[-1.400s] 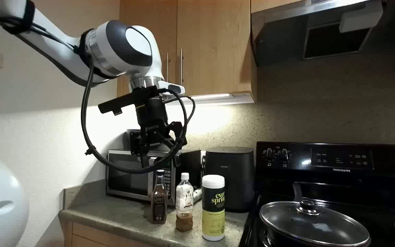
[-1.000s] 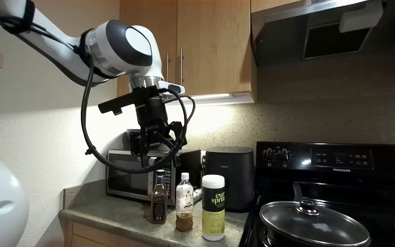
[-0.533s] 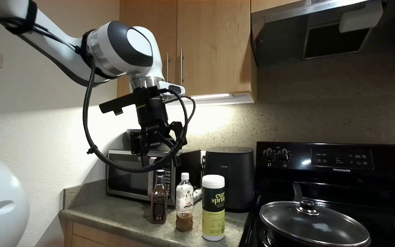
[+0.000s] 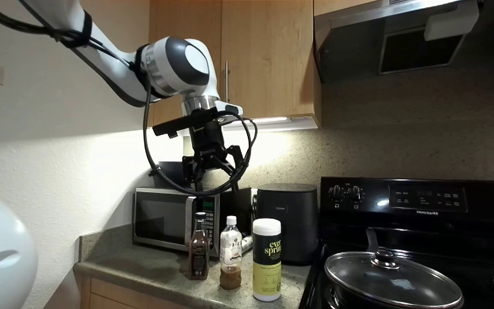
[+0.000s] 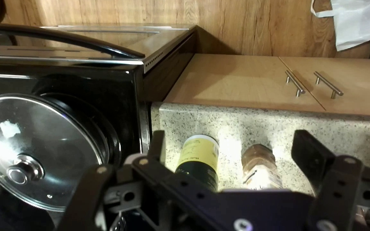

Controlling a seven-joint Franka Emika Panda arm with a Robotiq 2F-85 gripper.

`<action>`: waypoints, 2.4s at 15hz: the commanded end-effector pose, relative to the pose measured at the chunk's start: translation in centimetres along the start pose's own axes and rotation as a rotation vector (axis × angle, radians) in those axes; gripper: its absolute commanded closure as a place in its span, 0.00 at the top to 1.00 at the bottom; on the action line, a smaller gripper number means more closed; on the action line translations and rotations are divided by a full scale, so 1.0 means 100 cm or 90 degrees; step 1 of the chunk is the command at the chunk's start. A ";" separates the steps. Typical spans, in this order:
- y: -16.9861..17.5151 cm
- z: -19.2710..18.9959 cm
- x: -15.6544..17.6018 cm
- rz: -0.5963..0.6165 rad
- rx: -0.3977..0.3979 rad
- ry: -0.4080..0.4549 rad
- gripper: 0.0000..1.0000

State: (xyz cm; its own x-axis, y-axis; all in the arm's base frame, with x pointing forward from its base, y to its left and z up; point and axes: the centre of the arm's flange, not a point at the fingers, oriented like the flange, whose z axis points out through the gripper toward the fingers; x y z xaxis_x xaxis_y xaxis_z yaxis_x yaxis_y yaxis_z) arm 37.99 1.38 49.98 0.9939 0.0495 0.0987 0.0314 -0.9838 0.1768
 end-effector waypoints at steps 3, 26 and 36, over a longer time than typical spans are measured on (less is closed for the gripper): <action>-0.004 -0.004 0.028 -0.010 0.002 -0.001 1.00; 0.016 0.053 0.129 0.049 0.066 -0.063 1.00; 0.031 0.073 0.164 0.075 0.102 -0.087 1.00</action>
State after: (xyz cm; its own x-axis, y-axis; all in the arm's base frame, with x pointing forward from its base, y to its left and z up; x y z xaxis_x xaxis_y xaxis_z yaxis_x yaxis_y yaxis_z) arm 52.69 -1.18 45.75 0.9972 -0.0744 0.0066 -0.0746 -0.9957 0.0546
